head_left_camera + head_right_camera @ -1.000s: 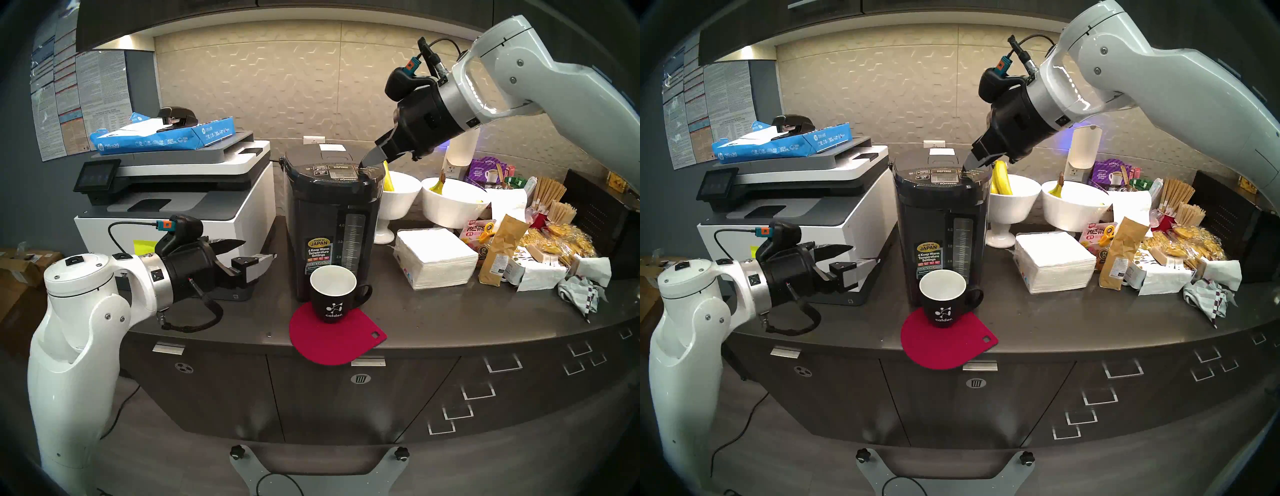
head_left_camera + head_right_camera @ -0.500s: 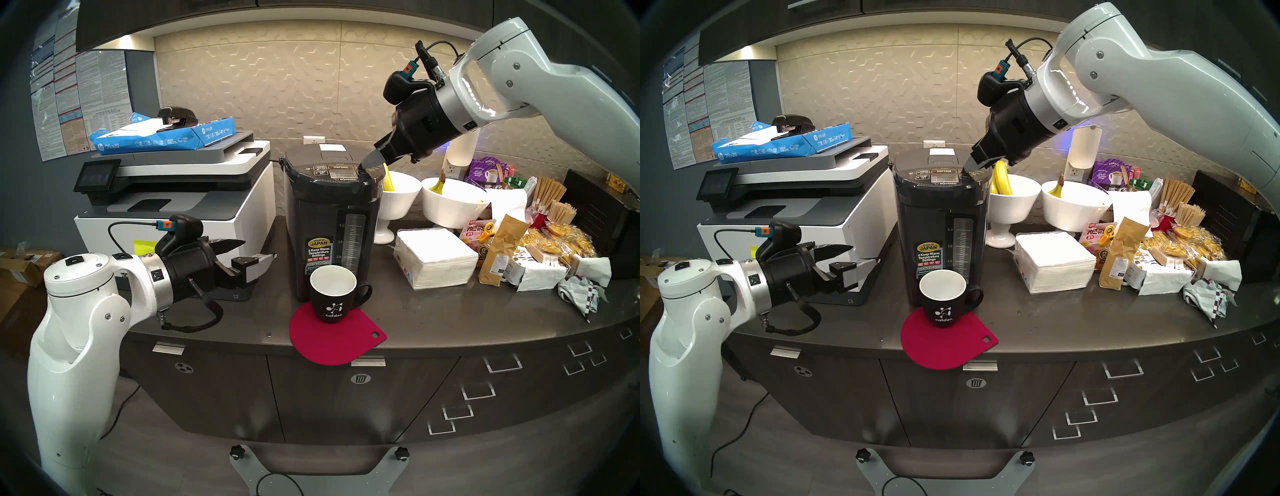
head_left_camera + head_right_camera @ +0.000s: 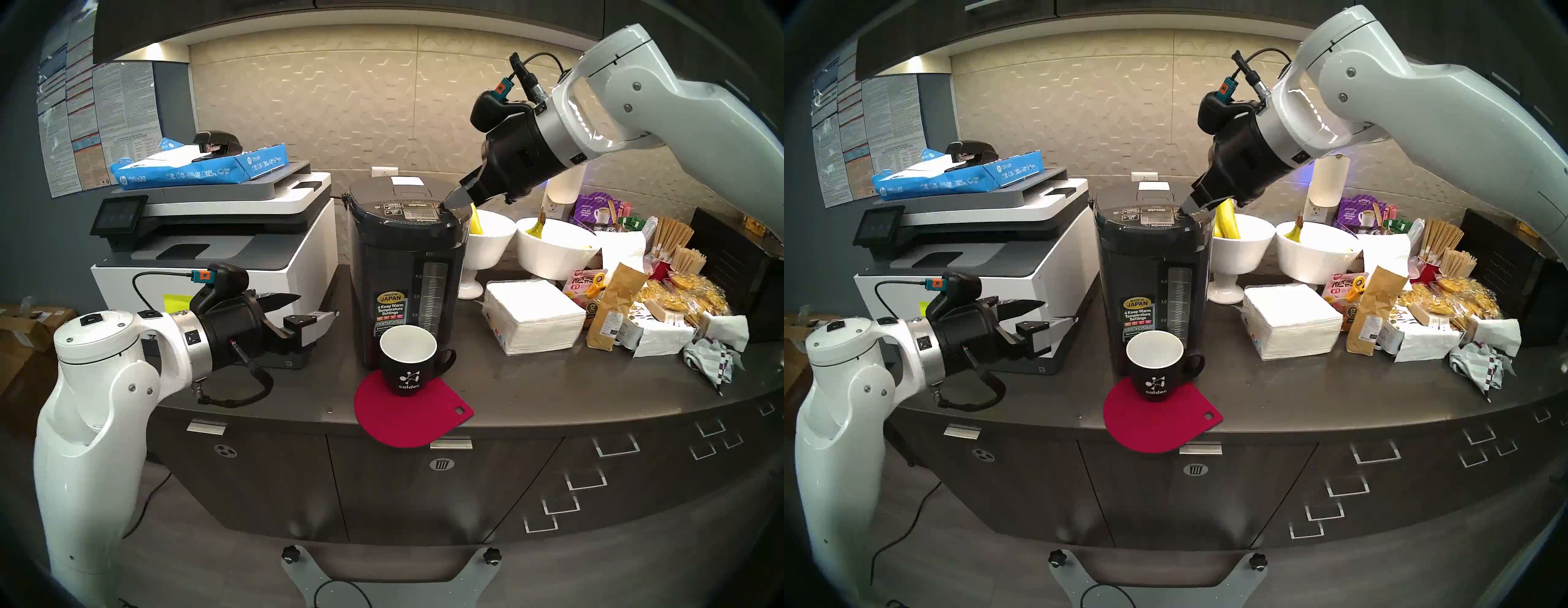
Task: Press the water dispenser button and fill the cup
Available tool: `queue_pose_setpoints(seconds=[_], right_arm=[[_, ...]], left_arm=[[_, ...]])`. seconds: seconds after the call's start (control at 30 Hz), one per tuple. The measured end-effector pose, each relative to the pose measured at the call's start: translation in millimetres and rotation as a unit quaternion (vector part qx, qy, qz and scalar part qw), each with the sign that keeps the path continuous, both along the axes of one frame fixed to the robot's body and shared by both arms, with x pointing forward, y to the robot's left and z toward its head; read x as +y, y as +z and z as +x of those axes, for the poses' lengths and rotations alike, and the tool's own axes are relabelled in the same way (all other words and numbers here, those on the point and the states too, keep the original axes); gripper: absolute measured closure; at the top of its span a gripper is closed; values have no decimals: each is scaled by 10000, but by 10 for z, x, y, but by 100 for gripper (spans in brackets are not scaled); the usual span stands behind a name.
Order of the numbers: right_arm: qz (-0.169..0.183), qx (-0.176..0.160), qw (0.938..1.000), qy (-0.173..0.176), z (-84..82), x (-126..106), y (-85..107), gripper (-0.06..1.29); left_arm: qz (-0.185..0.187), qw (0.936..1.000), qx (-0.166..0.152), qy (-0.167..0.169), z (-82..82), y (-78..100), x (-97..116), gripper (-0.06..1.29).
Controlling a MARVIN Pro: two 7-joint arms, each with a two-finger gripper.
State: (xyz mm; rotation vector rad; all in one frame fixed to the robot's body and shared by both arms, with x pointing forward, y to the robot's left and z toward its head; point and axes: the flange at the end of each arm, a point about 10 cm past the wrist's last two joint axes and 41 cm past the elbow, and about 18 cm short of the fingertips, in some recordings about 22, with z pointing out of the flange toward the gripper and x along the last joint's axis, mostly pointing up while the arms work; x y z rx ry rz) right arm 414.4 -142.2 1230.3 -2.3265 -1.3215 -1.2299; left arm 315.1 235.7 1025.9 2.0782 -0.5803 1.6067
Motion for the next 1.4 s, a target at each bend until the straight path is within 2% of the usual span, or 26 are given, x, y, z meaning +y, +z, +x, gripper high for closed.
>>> queue_pose_setpoints(seconds=[0.43,1.07,1.4], right_arm=[[106,124,9999,-23,18,53,73,125],[157,38,9998,71,-76,191,105,125],[212,-15,9998,20,-73,238,114,125]], left_arm=[[1,10000,0,1,0,0,0,-4],[0,10000,0,0,0,0,0,-4],[0,10000,0,0,0,0,0,-4]])
